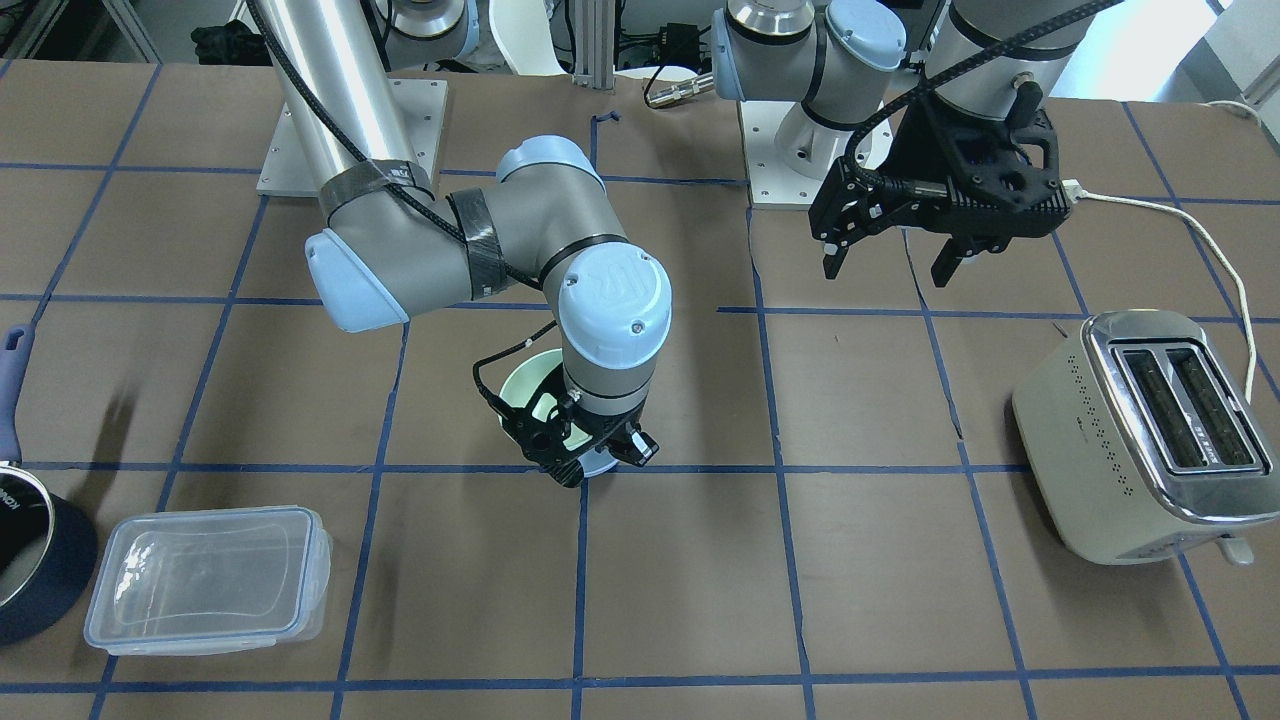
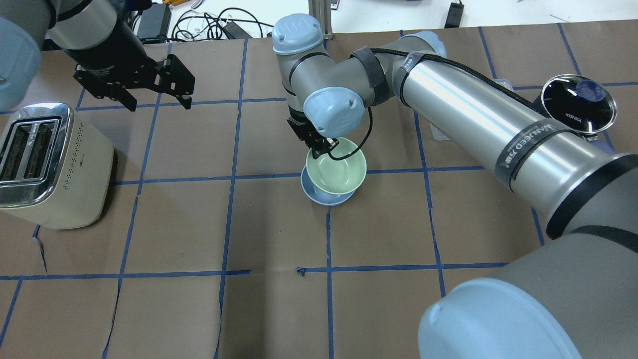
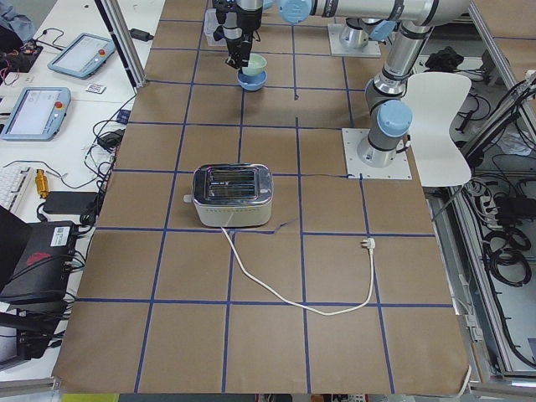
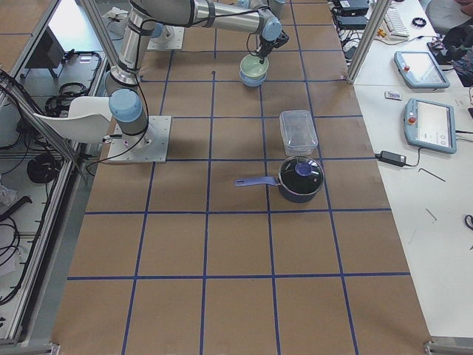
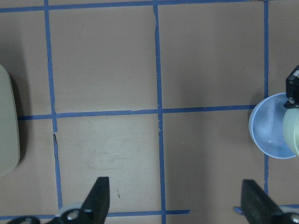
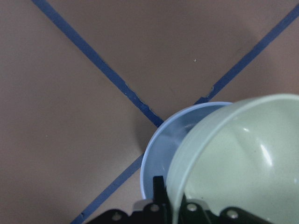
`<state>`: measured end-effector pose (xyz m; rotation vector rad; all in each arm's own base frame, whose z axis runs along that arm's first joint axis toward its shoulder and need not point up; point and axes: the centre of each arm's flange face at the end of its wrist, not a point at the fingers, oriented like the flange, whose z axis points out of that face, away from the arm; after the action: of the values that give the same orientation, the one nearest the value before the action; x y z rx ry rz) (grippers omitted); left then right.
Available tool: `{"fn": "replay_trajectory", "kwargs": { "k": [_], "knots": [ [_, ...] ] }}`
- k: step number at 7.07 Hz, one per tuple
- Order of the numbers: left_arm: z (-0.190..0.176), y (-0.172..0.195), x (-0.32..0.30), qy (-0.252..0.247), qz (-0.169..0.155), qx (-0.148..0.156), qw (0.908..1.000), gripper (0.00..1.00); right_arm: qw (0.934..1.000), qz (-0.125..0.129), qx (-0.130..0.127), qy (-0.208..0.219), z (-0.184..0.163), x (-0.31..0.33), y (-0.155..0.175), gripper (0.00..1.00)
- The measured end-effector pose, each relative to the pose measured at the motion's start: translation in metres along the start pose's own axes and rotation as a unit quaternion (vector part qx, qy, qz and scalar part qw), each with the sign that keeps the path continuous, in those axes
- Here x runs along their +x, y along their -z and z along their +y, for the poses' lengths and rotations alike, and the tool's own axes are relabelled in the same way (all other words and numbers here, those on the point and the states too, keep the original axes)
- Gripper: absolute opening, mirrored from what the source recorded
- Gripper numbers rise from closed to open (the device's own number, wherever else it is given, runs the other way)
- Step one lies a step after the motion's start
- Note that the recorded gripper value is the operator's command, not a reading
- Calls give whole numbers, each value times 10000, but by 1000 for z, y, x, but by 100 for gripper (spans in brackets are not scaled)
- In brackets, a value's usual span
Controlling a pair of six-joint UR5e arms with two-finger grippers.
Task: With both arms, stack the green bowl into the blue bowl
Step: 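Lower the green bowl into the blue bowl and open the right gripper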
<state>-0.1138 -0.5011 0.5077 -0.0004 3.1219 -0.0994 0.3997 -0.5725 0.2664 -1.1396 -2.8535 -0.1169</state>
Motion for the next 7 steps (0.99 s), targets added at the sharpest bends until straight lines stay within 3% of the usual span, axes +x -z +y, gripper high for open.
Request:
{"fn": "replay_trajectory", "kwargs": {
  "k": [2,3,4,5,7],
  "knots": [
    [2,-3,-3,68,4,-27,10000,100,9999,60,-99,-4,4,0,-6,1],
    [2,-4,-3,59,8,-30,10000,100,9999,70,-131,-1,5,0,-8,20],
    [2,-4,-4,39,5,-23,10000,100,9999,62,-147,18,5,0,-9,71],
    [2,-5,-4,28,0,-21,10000,100,9999,41,-144,66,5,0,-9,79],
    [2,-5,-4,21,1,-29,10000,100,9998,-26,-121,183,3,-2,-5,80]
  ]
}}
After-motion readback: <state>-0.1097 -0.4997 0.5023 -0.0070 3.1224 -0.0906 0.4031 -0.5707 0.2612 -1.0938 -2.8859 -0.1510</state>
